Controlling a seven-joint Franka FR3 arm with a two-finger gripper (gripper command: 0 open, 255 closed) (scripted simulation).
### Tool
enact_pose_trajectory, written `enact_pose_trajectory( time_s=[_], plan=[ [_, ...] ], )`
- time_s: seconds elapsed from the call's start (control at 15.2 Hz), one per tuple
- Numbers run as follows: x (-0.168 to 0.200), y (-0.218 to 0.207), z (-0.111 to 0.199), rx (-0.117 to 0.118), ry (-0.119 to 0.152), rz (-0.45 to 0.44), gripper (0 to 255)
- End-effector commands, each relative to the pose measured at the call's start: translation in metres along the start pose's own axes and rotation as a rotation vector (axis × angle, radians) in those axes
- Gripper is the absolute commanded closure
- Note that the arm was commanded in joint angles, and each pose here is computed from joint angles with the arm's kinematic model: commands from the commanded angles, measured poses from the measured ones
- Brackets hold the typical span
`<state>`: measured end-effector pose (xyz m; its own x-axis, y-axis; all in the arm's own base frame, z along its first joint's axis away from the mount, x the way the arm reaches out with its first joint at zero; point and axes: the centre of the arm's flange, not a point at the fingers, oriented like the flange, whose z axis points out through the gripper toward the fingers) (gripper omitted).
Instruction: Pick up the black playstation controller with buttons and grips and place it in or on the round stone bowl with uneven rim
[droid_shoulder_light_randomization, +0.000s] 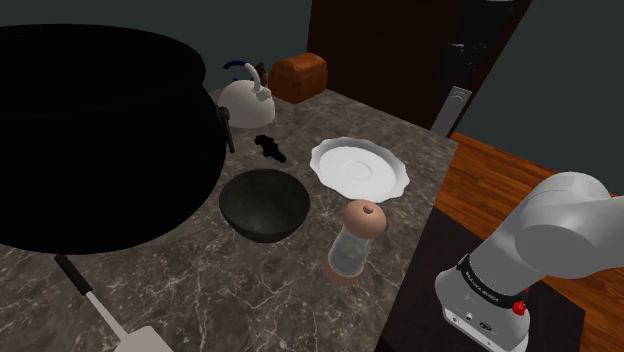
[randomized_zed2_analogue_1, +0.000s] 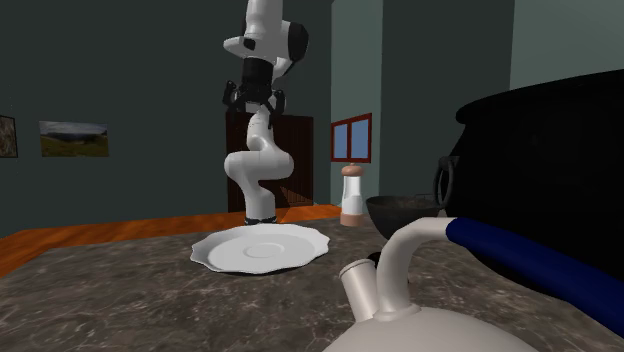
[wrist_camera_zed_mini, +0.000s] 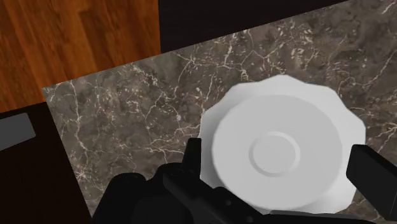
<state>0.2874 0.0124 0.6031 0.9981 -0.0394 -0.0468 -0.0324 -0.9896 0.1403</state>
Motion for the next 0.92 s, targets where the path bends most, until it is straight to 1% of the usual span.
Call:
enact_pose_trajectory(
  time_s=[0.0, 0.86],
  plan=[
    [0.0, 0.0, 0.0, 0.0, 0.0, 0.0, 0],
    [0.125, -0.091, 0.071, 0.044, -0.021, 0.033, 0]
  ],
)
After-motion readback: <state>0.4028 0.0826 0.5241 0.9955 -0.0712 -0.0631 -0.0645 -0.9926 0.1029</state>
